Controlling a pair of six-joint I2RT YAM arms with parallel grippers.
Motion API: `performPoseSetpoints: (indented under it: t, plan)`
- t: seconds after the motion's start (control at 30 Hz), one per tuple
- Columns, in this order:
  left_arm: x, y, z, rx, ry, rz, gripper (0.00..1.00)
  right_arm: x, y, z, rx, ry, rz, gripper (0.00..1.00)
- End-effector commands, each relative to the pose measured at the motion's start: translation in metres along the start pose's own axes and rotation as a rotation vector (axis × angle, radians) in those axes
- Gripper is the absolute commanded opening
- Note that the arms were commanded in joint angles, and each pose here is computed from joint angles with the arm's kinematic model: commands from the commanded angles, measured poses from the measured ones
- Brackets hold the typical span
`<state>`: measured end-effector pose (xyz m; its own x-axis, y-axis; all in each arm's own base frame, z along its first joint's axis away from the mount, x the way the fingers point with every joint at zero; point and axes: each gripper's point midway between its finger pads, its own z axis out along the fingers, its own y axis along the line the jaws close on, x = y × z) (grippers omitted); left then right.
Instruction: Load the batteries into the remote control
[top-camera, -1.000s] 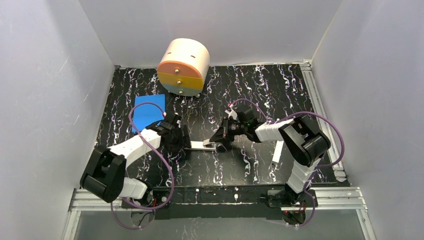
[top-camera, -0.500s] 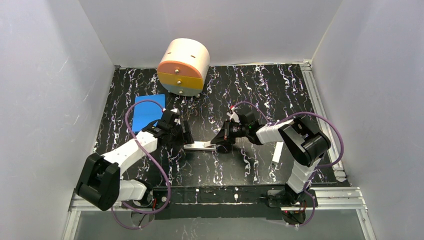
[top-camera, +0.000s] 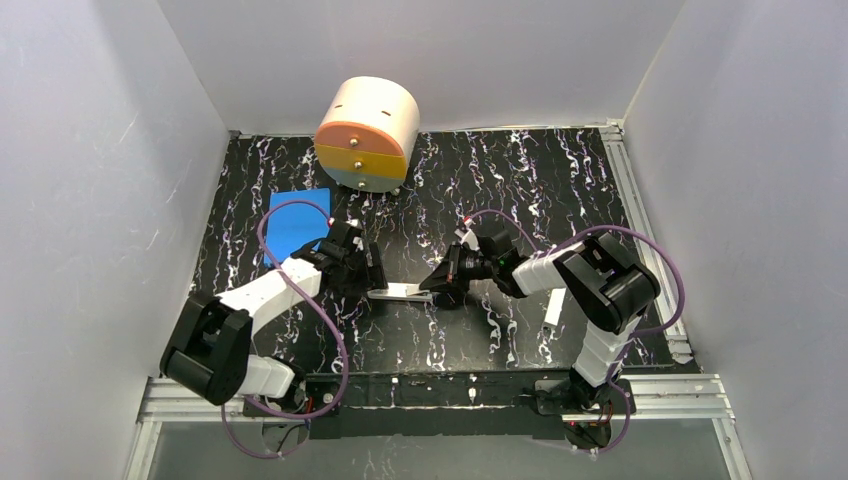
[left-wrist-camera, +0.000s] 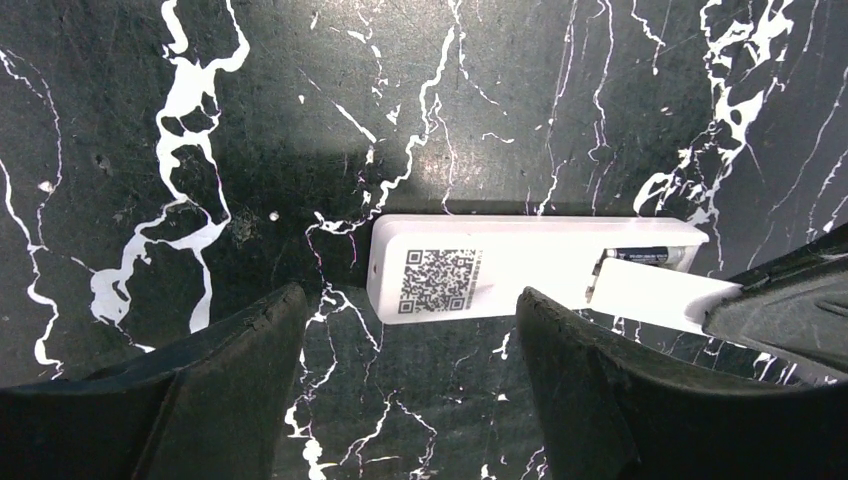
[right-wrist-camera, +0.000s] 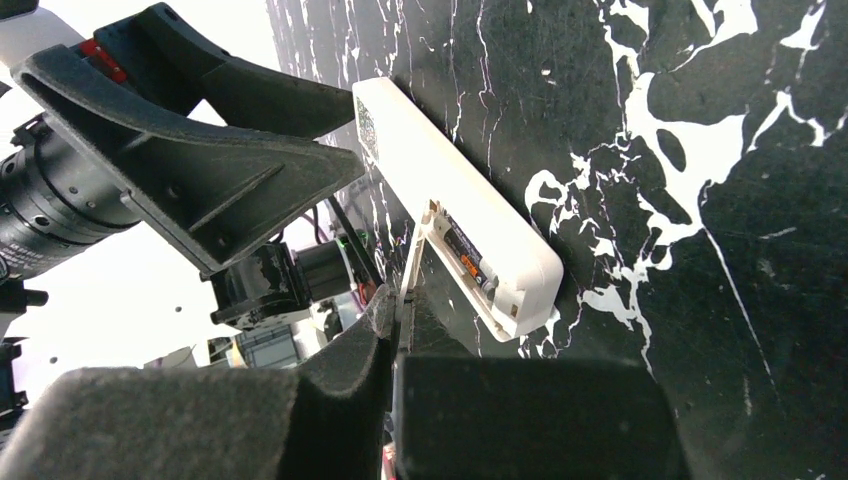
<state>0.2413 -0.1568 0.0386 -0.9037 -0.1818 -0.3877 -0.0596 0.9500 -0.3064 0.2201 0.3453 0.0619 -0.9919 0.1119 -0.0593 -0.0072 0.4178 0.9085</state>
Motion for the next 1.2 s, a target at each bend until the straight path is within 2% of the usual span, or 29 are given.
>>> performPoseSetpoints:
  t: [0.0,0.67,0.87,1.17]
  plan:
    - [-0.010,0.000,0.003,-0.011,-0.023,0.019,0.75,-0.001,0.000,0.004,-0.018,-0.016,0.008,0.01]
    - [-0.002,0.003,0.011,-0.009,0.012,0.020,0.75,0.003,-0.020,0.008,0.085,-0.023,-0.007,0.01]
    - [0.002,0.004,0.012,-0.008,0.019,0.018,0.75,-0.001,-0.015,0.002,0.125,-0.044,-0.034,0.27]
    - [-0.003,0.002,0.010,-0.006,0.011,0.024,0.75,-0.016,-0.003,-0.009,0.145,-0.058,-0.076,0.44]
